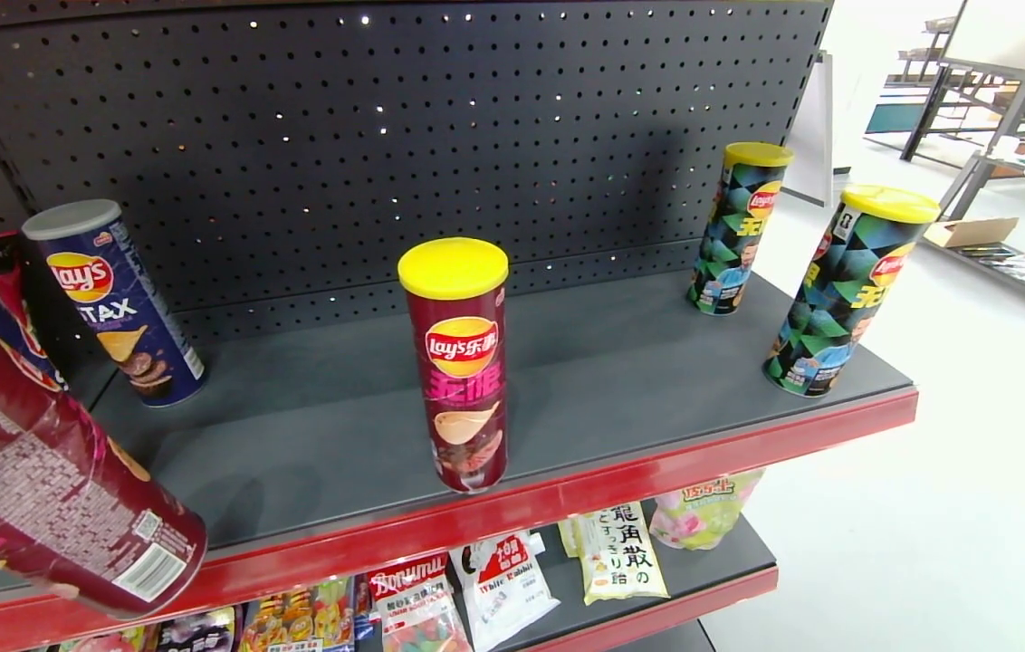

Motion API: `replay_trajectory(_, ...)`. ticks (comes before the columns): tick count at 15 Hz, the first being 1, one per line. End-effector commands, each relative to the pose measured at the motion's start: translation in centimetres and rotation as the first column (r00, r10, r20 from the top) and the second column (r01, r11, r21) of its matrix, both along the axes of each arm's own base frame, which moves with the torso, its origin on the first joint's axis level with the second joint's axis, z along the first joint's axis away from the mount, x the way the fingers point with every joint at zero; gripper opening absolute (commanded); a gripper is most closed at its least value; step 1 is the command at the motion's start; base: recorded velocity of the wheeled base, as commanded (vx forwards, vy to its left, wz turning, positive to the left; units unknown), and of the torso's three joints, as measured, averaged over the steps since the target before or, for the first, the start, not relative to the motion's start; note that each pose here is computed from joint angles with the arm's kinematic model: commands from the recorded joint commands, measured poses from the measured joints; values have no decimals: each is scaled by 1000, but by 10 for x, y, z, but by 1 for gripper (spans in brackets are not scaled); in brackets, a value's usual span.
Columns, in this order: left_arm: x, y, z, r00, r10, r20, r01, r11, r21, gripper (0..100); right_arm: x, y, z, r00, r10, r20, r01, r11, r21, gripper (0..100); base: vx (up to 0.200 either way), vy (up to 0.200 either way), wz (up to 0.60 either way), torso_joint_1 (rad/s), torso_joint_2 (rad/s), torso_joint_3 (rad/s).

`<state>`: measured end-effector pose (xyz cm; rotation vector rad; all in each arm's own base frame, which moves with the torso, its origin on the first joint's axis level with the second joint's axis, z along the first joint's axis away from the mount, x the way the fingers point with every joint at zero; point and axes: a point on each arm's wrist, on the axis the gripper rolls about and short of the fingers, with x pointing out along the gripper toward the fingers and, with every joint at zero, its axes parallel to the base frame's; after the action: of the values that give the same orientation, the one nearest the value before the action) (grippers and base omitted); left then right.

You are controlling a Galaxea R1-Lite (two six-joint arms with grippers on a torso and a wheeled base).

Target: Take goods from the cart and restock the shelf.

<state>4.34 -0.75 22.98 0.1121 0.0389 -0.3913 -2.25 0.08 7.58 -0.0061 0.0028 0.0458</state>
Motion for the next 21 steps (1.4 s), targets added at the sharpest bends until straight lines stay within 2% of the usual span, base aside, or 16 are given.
replay_trajectory(1, -2, 0, -2, 1000, -11, 1, 11, 1000, -1, 0, 0, 0, 0, 1000, -1, 1, 1, 1000, 11, 100, 0, 0, 0, 0, 0, 0)
replay_trajectory(5, 0, -1, -7, 999, -45, -23, 44, 999, -5, 0, 0, 0, 0, 1000, -1, 1, 1, 1000, 11, 100, 0, 0, 0, 0, 0, 0)
replay_trajectory(7, 8, -1, -7, 997, -65, -49, 64, 998, -7, 0, 0, 0, 0, 1000, -1, 1, 1, 1000, 11, 100, 0, 0, 0, 0, 0, 0)
replay_trajectory(8, 16, -1, -9, 995, -68, -79, 68, 998, -6, 0, 0, 0, 0, 1000, -1, 1, 1, 1000, 11, 100, 0, 0, 0, 0, 0, 0)
replay_trajectory(9, 26, 0, -10, 991, -72, -112, 73, 997, 1, 0, 0, 0, 0, 1000, -1, 1, 1, 1000, 11, 100, 0, 0, 0, 0, 0, 0)
replay_trajectory(10, 38, 0, -11, 989, -76, -124, 79, 997, 22, 0, 0, 0, 0, 1000, -1, 1, 1, 1000, 11, 100, 0, 0, 0, 0, 0, 0)
replay_trajectory(13, 80, -8, -7, 984, -151, -90, 155, 987, 40, 0, 0, 0, 0, 1000, -1, 1, 1, 1000, 11, 100, 0, 0, 0, 0, 0, 0)
replay_trajectory(16, 121, -21, 7, 979, -196, -59, 199, 979, 46, 0, 0, 0, 0, 1000, -1, 1, 1, 1000, 11, 100, 0, 0, 0, 0, 0, 0)
replay_trajectory(19, 153, -35, 11, 967, -240, -88, 244, 969, 39, 0, 0, 0, 0, 1000, -1, 1, 1, 1000, 11, 100, 0, 0, 0, 0, 0, 0)
replay_trajectory(21, 179, -45, 12, 964, -260, -63, 262, 964, 41, 0, 0, 0, 0, 1000, -1, 1, 1, 1000, 11, 100, 0, 0, 0, 0, 0, 0)
